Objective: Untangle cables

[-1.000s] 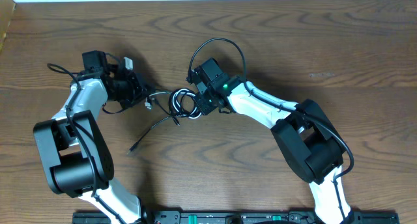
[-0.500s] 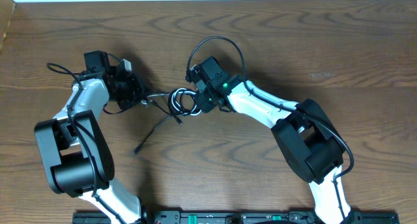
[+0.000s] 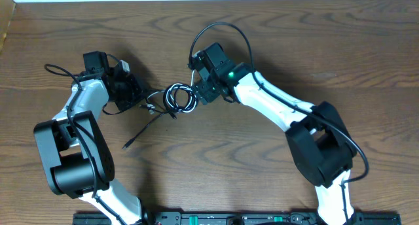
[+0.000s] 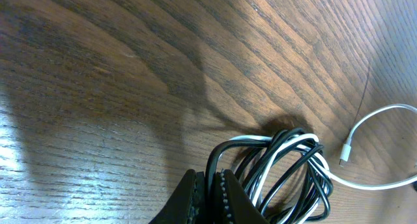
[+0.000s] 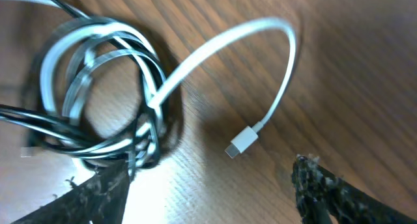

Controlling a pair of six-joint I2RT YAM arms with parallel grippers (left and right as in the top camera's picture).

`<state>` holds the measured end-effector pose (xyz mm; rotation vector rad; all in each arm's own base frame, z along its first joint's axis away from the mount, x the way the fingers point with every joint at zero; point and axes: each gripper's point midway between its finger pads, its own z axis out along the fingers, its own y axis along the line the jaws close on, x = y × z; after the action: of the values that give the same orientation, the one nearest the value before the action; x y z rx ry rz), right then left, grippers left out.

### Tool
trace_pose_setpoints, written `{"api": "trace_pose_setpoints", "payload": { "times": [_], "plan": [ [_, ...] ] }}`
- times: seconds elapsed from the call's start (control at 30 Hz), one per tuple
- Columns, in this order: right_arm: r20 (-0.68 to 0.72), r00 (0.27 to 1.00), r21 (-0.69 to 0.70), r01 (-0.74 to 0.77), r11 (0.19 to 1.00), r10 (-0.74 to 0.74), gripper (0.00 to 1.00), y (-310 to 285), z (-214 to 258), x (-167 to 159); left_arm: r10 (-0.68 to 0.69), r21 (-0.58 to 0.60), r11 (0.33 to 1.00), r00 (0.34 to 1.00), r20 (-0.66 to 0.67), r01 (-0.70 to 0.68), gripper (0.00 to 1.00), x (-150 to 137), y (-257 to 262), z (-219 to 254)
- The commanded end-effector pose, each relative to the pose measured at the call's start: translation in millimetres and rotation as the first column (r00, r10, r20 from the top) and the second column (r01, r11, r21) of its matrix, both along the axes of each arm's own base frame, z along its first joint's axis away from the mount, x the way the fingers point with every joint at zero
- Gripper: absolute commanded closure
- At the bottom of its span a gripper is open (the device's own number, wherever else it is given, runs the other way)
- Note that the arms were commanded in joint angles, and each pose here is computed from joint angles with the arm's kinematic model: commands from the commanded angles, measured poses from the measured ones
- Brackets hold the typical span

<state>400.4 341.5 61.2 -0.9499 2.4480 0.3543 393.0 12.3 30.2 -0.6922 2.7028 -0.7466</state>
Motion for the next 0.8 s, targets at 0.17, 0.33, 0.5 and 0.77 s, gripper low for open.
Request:
{"api": "trace_pose_setpoints", "payload": {
  "times": [0.17, 0.33, 0.5, 0.77],
  "plan": [
    [-0.066, 0.998, 0.072, -0.015, 0.997, 0.019, 0.23, 7, 15, -11, -0.032, 0.026, 0.999, 0.999, 0.027, 0.032, 0.91, 5, -13, 7],
    [-0.149, 0.989, 0.045, 0.029, 0.999, -0.022, 0.33, 9, -15, -21, -0.056, 0.077, 0.996, 0.998, 0.027, 0.053, 0.91, 7, -20, 4],
    [-0.188, 0.982, 0.011, 0.03, 0.999, -0.027, 0.4, 5, -34, -27, -0.08, 0.107, 0.991, 0.996, 0.03, 0.076, 0.91, 8, -28, 2],
    [-0.232, 0.971, -0.011, 0.055, 0.998, -0.056, 0.49, 5, -52, -33, -0.114, 0.121, 0.987, 0.993, 0.04, 0.108, 0.91, 10, -41, 2]
  ]
}}
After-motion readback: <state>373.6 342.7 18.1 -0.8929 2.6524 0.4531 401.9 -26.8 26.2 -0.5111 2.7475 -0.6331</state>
